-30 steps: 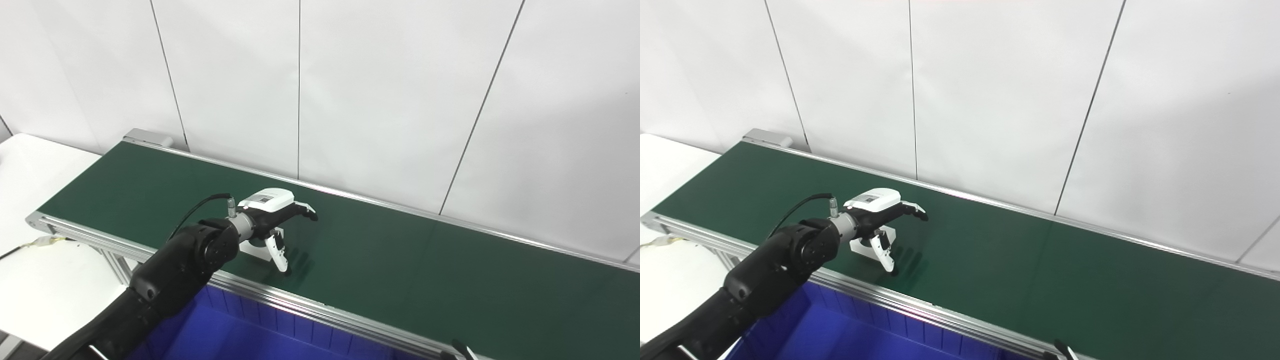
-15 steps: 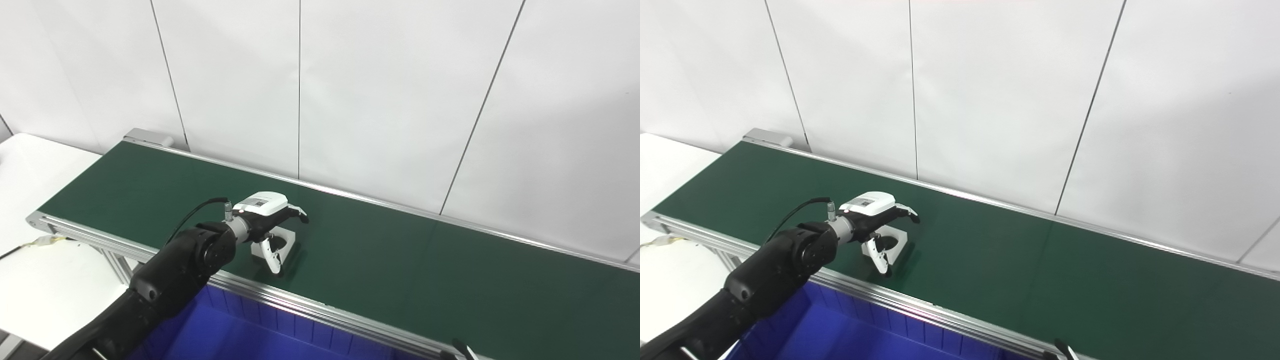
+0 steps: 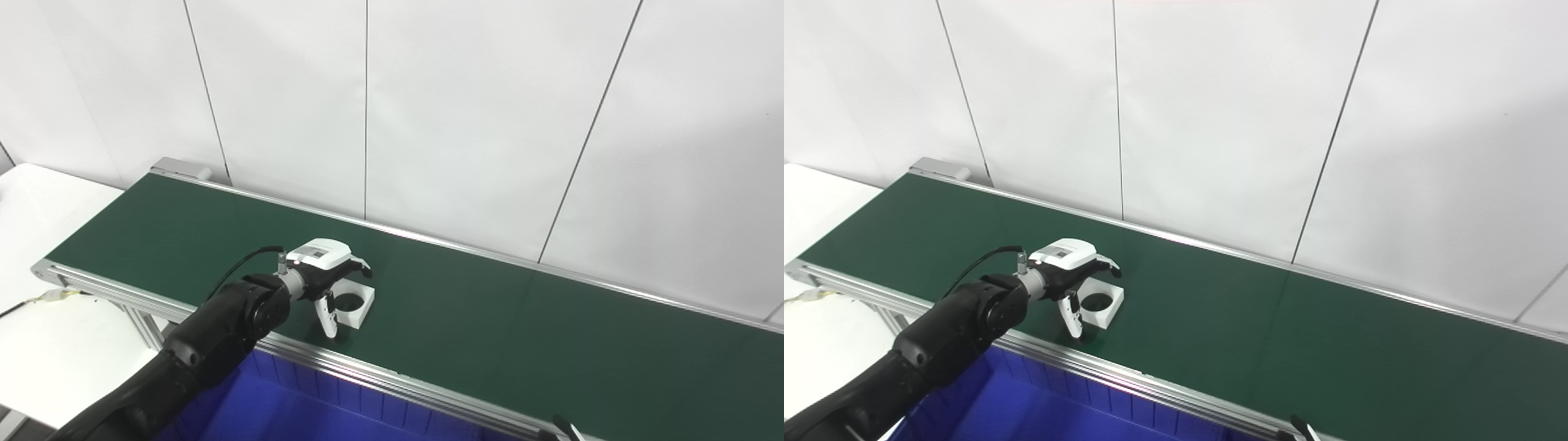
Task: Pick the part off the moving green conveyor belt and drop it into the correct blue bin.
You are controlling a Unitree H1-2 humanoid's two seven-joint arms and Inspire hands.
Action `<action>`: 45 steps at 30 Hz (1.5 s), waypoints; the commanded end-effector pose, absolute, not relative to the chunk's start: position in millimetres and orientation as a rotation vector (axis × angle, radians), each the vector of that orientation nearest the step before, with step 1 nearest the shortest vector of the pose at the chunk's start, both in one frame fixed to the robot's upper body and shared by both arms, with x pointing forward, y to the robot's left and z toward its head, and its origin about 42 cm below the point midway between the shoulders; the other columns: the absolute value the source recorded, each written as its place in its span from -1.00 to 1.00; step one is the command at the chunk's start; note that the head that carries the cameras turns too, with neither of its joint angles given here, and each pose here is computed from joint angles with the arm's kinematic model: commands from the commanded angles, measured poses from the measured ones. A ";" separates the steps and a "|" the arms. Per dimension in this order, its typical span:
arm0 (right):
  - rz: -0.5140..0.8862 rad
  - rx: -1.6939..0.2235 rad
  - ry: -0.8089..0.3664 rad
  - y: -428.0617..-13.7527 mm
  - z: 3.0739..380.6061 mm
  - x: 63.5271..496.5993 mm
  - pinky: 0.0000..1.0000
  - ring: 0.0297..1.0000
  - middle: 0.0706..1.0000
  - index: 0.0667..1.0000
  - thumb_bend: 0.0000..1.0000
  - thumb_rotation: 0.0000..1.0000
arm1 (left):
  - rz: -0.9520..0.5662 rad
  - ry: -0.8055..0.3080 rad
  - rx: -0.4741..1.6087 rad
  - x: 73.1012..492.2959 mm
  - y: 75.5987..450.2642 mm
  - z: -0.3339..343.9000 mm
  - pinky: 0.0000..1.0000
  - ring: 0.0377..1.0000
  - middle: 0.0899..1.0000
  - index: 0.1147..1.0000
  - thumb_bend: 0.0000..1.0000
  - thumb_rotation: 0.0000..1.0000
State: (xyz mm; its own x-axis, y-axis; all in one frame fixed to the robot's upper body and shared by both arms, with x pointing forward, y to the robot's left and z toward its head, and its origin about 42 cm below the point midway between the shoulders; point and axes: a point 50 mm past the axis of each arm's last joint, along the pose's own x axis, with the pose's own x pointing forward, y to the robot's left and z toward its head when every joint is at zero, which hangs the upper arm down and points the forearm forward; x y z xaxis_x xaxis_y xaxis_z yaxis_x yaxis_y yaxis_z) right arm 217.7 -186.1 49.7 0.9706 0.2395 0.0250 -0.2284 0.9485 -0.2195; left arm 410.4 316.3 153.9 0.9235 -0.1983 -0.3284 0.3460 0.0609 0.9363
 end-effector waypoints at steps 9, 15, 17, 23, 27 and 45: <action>0.239 -0.201 -0.139 -182.6 64.6 216.3 0.35 0.50 0.60 0.79 -0.43 -0.06 | -0.328 0.045 1.523 433.8 299.9 159.2 0.76 0.75 0.76 0.65 0.87 -0.91; 0.237 -0.198 -0.141 -182.5 65.0 214.9 0.34 0.49 0.59 0.79 -0.43 -0.06 | -0.312 0.041 1.527 439.0 295.2 153.8 0.75 0.72 0.71 0.60 0.88 -0.92; 0.236 -0.194 -0.139 -182.4 65.3 214.1 0.34 0.49 0.59 0.79 -0.43 -0.06 | -0.309 0.027 1.538 439.3 294.1 150.7 0.73 0.68 0.63 0.54 0.88 -0.92; 0.235 -0.195 -0.140 -182.3 66.8 213.2 0.36 0.50 0.59 0.79 -0.44 -0.08 | -0.305 -0.036 1.529 436.4 290.3 139.5 0.51 0.25 0.02 -0.19 0.08 -0.98; 0.233 -0.197 -0.140 -182.5 66.9 212.8 0.37 0.50 0.60 0.80 -0.41 -0.02 | -0.307 -0.041 1.519 435.4 288.9 138.4 0.50 0.21 -0.03 -0.25 0.04 -1.00; 0.235 -0.189 -0.140 -182.2 68.1 211.9 0.36 0.49 0.60 0.79 -0.36 0.06 | -0.324 -0.033 1.508 432.2 293.5 140.5 0.51 0.21 -0.03 -0.24 0.04 -1.00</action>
State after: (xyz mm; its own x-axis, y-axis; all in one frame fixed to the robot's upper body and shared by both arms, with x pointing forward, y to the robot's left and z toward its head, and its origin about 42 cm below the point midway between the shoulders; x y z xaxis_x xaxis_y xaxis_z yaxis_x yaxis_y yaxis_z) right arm 208.7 -185.6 56.1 0.9702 0.2382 0.0435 -0.2242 0.9514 -0.2110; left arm 428.5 271.9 130.8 0.9413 -0.2826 -0.1845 0.2123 0.0708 0.9746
